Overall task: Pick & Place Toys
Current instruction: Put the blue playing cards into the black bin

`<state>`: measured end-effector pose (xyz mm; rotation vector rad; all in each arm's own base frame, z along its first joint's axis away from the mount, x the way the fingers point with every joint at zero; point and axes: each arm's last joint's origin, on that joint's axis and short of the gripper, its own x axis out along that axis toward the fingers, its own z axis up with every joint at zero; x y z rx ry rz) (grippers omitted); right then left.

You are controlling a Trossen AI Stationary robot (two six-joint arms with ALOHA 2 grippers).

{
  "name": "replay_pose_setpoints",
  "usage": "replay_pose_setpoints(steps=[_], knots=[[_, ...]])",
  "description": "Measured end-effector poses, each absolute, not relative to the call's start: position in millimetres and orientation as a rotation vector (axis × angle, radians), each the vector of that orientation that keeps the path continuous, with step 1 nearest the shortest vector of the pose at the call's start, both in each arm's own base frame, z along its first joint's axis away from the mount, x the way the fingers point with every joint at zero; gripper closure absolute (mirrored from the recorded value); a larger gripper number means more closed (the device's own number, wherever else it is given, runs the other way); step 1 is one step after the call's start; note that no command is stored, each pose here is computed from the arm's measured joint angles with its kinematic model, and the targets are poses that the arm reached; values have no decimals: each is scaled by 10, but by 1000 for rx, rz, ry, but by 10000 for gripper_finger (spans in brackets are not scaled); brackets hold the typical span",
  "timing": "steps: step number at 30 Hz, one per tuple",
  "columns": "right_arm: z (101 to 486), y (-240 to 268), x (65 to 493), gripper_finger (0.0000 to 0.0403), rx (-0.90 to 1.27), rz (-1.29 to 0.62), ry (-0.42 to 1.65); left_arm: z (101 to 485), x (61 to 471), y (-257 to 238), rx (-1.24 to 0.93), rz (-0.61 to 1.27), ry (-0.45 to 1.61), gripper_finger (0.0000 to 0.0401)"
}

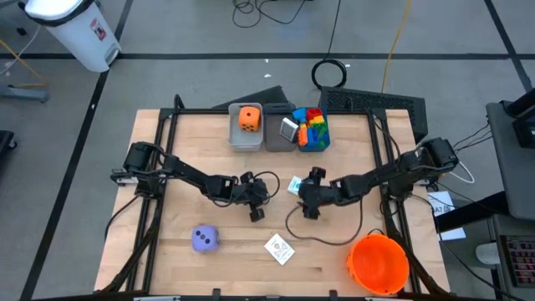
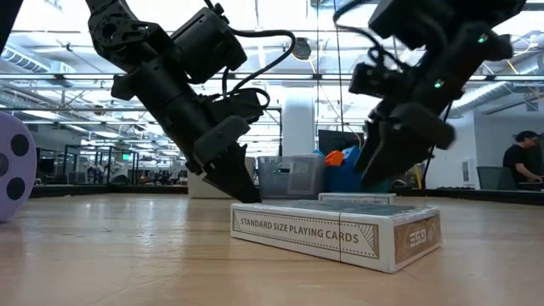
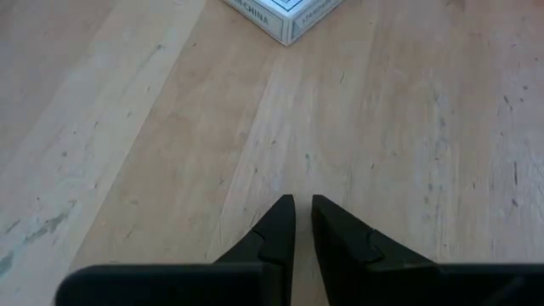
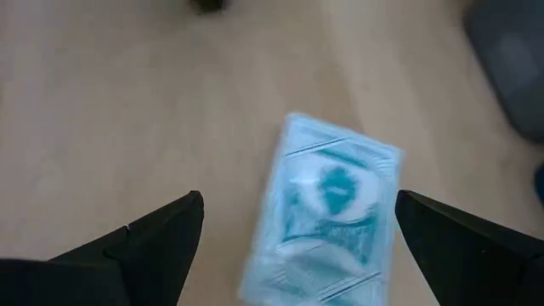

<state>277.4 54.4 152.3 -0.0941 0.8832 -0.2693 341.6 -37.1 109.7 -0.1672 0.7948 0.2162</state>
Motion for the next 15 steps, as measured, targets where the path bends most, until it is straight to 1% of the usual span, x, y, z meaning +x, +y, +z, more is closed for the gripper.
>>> replay_pose_setpoints(steps=[2,4,10,15], knots=[[1516,461,2781,23,-41,-309,882,1097,3416,-372,-167,217,795,350],[1492,387,2779,23,9,-307,893,1098,3417,-372,-168,216,794,350],[1302,166,2650,23,83,-370,928,1099,3417,-372,-168,217,793,350],[1182,85,2559,23,162,-317,935,1099,3418,-372,-169,217,791,350]])
